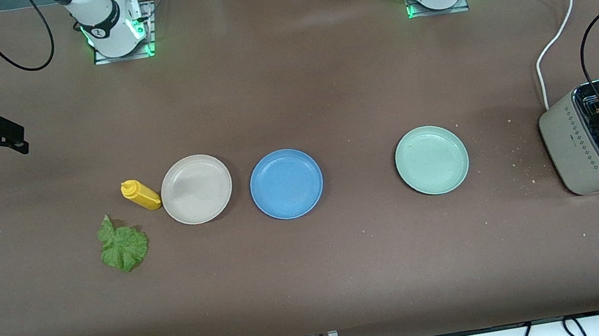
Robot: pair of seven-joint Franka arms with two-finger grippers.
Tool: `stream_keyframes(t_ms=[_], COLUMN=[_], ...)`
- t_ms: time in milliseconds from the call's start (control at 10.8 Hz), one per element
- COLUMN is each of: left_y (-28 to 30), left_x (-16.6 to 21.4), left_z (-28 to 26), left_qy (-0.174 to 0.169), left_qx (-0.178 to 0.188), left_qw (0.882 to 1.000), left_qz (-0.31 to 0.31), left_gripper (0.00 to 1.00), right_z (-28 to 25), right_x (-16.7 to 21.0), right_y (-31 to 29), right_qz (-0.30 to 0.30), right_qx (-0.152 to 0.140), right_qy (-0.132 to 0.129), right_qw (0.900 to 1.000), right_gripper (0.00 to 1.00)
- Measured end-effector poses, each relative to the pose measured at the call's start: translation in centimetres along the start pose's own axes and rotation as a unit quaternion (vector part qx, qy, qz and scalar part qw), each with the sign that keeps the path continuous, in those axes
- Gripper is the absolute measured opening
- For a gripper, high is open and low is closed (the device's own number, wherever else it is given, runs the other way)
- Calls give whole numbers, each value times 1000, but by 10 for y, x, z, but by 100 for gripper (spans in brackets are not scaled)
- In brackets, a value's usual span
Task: Make sandwich in blue plate with both arms
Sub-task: 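Lower the left gripper into the toaster and grasp a bread slice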
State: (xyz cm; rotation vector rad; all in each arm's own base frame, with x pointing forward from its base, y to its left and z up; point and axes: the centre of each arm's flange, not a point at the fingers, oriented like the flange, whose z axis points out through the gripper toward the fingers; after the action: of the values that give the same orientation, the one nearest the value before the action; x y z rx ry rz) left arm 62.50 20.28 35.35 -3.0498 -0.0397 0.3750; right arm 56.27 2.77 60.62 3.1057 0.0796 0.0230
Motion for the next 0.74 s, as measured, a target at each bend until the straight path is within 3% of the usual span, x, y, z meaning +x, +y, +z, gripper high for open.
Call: stream_keyframes(t_ms=[279,372,743], left_y=[-4,-5,-6], left_x=[-1,-1,2], left_z=[1,0,-15], left_qy=[0,1,9], left_qx=[0,1,3], left_qw=[1000,1000,1000], left_qz=[-3,-4,-5], left_gripper=[20,15,15], right_z=[0,0,1], right_x=[0,0,0], right_y=[0,0,0], right_qz=[0,0,0], right_qx=[0,0,0], right_qy=[0,0,-1], right_qw=[1000,1000,1000], right_gripper=[100,100,100])
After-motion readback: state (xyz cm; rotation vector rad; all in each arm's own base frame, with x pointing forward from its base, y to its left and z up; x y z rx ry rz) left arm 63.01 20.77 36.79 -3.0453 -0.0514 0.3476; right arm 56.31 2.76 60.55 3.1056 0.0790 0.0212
